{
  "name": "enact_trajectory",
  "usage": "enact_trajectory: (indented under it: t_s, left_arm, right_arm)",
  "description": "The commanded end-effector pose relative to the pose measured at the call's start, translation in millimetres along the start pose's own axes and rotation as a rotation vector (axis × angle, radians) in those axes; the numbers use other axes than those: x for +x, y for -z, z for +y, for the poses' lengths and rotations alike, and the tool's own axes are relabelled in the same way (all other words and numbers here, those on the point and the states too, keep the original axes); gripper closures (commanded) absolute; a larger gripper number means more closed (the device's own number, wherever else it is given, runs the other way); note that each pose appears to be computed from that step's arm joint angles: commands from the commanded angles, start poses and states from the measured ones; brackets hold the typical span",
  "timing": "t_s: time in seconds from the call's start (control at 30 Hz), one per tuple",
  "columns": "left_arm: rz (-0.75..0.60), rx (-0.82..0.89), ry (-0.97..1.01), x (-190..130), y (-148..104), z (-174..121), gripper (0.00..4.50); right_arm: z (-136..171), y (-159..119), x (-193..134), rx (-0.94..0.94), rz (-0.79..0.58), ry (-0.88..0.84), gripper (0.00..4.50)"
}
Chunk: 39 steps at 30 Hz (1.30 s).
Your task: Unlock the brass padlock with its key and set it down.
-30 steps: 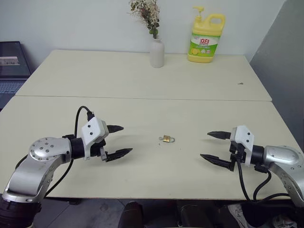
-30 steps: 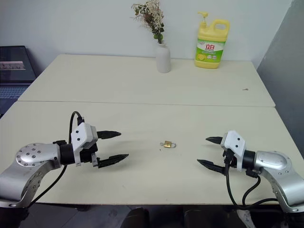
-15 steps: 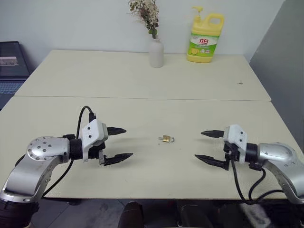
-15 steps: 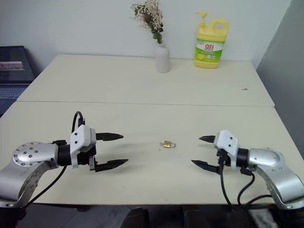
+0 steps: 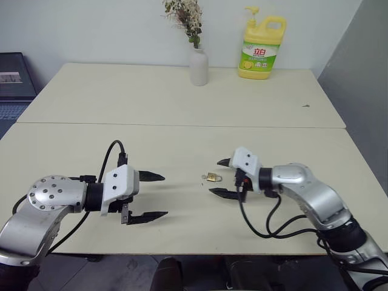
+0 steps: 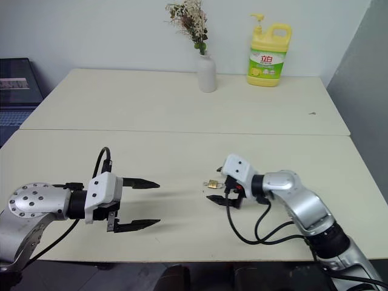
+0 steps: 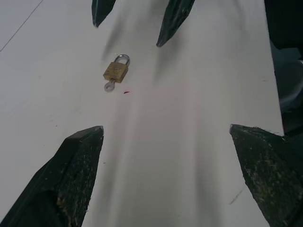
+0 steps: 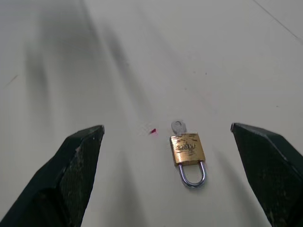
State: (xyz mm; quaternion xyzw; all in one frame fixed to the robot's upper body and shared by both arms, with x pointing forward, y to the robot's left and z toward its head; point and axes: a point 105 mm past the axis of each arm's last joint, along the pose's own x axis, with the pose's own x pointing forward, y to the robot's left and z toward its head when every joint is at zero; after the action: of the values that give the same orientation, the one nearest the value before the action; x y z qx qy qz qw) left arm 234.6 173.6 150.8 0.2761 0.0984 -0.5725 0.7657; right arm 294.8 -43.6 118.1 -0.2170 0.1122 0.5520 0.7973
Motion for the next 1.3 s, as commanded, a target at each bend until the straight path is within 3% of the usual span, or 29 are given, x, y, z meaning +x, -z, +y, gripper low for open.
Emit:
enact_trajectory:
  t_s: [0.03, 0.73, 0.83, 1.1, 1.3]
  left_arm:
    - [0.010, 0.053, -0.010, -3, 0, 0, 0.02]
    - [0.002, 0.078, 0.008, 3, 12, 0, 0.02]
    - [0.002, 0.079, 0.011, 5, 12, -1, 0.00]
    - [0.004, 0.081, 0.012, 7, 8, 3, 0.00]
    - [-0.025, 0.032, -0.011, 8, 7, 5, 0.00]
  right_arm:
    - [-4, 0, 9, -0.011, 0.010, 0.018, 0.00]
    - [-17, 26, 26, 0.109, 0.083, -0.039, 0.00]
    - [-17, 29, 28, 0.129, 0.087, -0.035, 0.59]
    - [-18, 30, 31, 0.062, 0.105, -0.007, 3.44]
    - [-17, 28, 27, 0.001, 0.089, 0.009, 3.57]
